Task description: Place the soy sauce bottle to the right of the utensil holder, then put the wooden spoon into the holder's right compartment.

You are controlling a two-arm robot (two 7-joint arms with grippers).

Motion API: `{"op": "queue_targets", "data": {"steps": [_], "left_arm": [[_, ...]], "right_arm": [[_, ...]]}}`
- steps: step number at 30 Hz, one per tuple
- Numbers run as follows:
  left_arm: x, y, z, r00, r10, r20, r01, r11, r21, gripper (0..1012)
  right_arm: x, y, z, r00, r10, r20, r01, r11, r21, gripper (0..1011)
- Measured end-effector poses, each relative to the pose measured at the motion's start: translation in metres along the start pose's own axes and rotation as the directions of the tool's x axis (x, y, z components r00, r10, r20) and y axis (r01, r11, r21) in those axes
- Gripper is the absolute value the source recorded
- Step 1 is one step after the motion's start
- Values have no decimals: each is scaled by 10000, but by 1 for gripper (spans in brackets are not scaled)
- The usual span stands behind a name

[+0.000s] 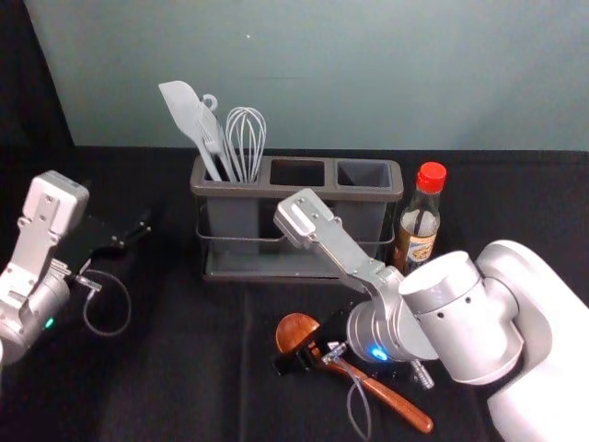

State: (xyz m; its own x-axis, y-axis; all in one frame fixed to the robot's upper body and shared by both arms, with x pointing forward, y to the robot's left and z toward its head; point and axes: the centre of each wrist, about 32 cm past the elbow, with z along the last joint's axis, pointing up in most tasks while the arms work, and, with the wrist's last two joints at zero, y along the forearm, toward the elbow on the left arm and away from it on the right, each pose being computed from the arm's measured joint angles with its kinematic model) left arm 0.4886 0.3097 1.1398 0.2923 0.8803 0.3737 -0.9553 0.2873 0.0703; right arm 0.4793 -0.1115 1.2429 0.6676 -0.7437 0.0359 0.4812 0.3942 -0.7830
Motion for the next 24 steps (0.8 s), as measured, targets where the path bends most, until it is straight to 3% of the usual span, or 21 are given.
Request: {"op": "queue_targets", "data": {"steps": [18, 24], "left_arm": [[0, 0, 0, 10000, 0, 0, 0, 10000, -1, 1000], [0, 0, 0, 10000, 0, 1, 0, 10000, 0, 1000]], "right_arm": [[-12, 61, -34, 9999, 6, 141, -5, 9999, -118, 1003], [-38, 45, -22, 9996, -124, 247, 126, 9999, -93, 883]]}}
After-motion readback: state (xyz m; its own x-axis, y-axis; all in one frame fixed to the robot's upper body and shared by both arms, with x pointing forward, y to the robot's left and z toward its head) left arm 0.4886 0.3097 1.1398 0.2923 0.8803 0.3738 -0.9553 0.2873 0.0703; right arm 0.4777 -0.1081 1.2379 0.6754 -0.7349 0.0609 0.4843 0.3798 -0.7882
